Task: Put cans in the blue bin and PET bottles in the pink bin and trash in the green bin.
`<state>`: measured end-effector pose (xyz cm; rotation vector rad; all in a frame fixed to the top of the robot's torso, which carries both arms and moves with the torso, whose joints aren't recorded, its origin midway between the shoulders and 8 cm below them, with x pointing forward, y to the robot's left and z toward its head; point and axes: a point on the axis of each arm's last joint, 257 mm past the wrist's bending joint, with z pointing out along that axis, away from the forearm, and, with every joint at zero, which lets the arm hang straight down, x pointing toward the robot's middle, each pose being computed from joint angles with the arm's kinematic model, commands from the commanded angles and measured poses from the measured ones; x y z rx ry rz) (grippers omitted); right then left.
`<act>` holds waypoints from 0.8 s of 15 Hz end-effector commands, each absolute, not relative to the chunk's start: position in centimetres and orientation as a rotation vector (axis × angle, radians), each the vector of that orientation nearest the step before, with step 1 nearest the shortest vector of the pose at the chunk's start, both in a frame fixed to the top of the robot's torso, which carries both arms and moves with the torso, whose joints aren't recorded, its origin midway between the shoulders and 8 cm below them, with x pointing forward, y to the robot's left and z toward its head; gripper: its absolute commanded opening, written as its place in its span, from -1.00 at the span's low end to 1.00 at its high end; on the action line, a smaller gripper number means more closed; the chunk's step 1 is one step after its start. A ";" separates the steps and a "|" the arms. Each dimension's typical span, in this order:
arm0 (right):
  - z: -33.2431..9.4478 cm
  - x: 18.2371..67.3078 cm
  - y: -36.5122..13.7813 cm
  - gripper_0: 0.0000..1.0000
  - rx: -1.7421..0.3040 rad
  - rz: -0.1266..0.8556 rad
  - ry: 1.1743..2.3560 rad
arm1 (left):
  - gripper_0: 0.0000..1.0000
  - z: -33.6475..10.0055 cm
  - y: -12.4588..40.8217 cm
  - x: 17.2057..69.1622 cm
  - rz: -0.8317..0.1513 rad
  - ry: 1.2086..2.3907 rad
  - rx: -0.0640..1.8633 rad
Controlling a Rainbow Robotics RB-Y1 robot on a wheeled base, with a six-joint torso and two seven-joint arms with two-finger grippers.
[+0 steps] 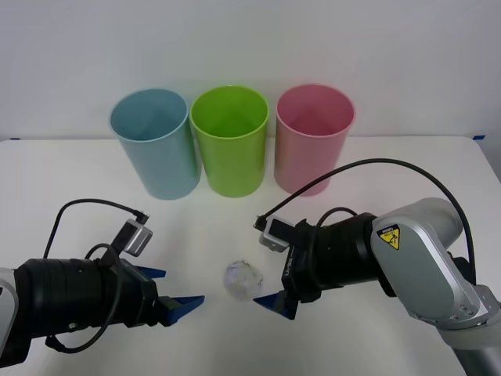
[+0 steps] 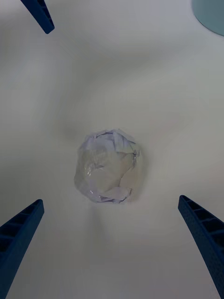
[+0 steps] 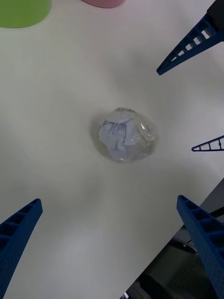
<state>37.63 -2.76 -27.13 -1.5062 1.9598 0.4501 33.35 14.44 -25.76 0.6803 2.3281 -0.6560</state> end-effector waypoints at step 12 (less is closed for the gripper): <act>-27.1 37.6 -2.8 1.00 -1.506 0.450 1.960 | 1.00 -24.7 16.0 32.6 -0.664 2.302 0.648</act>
